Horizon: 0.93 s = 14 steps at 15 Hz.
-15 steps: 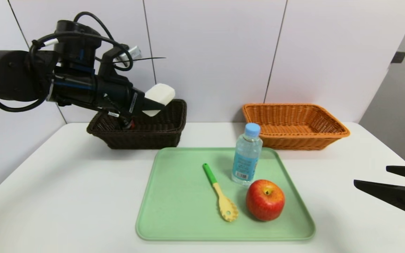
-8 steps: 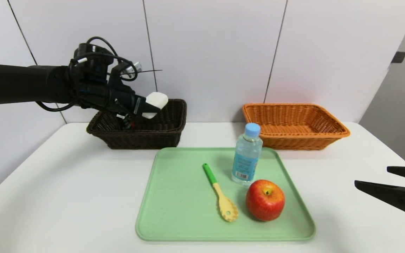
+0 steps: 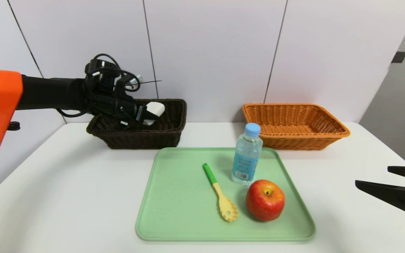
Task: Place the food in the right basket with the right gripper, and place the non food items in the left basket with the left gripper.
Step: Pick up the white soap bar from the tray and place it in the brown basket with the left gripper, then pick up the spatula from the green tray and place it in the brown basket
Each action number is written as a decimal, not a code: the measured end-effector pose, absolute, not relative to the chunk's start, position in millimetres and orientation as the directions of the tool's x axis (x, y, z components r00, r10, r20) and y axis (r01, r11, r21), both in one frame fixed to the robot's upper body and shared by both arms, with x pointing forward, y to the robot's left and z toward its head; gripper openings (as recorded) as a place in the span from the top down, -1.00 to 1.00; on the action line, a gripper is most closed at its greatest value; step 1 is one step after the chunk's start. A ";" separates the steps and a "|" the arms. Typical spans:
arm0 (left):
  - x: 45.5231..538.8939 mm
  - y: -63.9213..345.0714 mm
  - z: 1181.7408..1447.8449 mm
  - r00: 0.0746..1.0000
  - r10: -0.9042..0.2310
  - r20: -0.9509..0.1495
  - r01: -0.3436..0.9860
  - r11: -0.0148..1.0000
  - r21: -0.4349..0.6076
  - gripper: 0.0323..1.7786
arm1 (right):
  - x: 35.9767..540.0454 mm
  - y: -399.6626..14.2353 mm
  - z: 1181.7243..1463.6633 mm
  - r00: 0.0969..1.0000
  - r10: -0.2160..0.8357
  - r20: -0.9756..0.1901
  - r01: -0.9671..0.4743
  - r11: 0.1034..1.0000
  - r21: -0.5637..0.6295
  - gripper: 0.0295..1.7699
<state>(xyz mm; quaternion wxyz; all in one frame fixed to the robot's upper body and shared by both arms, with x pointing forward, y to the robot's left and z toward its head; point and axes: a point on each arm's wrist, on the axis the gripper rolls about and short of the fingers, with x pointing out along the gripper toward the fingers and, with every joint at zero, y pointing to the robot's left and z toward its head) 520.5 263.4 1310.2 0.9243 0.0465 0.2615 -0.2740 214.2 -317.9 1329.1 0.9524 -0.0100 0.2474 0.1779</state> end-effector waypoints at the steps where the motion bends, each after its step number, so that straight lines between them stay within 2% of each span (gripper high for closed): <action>1: 521.6 263.2 1308.0 0.711 -0.481 -0.513 0.530 0.846 -0.059 -0.10 | 214.2 -317.9 1329.1 0.814 0.334 -0.474 -0.344 0.936 0.069 -0.93; 5: 524.2 263.5 1303.0 0.706 -0.479 -0.521 0.530 0.846 -0.061 -0.41 | 214.0 -318.1 1327.8 0.812 0.333 -0.479 -0.342 0.937 0.070 -0.93; 9: 524.8 263.7 1301.8 0.707 -0.476 -0.524 0.525 0.849 -0.062 -0.61 | 213.1 -318.5 1327.2 0.813 0.331 -0.478 -0.340 0.938 0.070 -0.93; 11: 520.5 264.7 1313.4 0.721 -0.477 -0.502 0.526 0.849 -0.051 -0.68 | 212.8 -318.9 1326.9 0.814 0.329 -0.479 -0.337 0.939 0.071 -0.93; 14: 508.5 265.8 1354.1 0.772 -0.486 -0.411 0.526 0.850 -0.017 -0.75 | 212.6 -319.1 1326.7 0.815 0.327 -0.478 -0.335 0.939 0.071 -0.93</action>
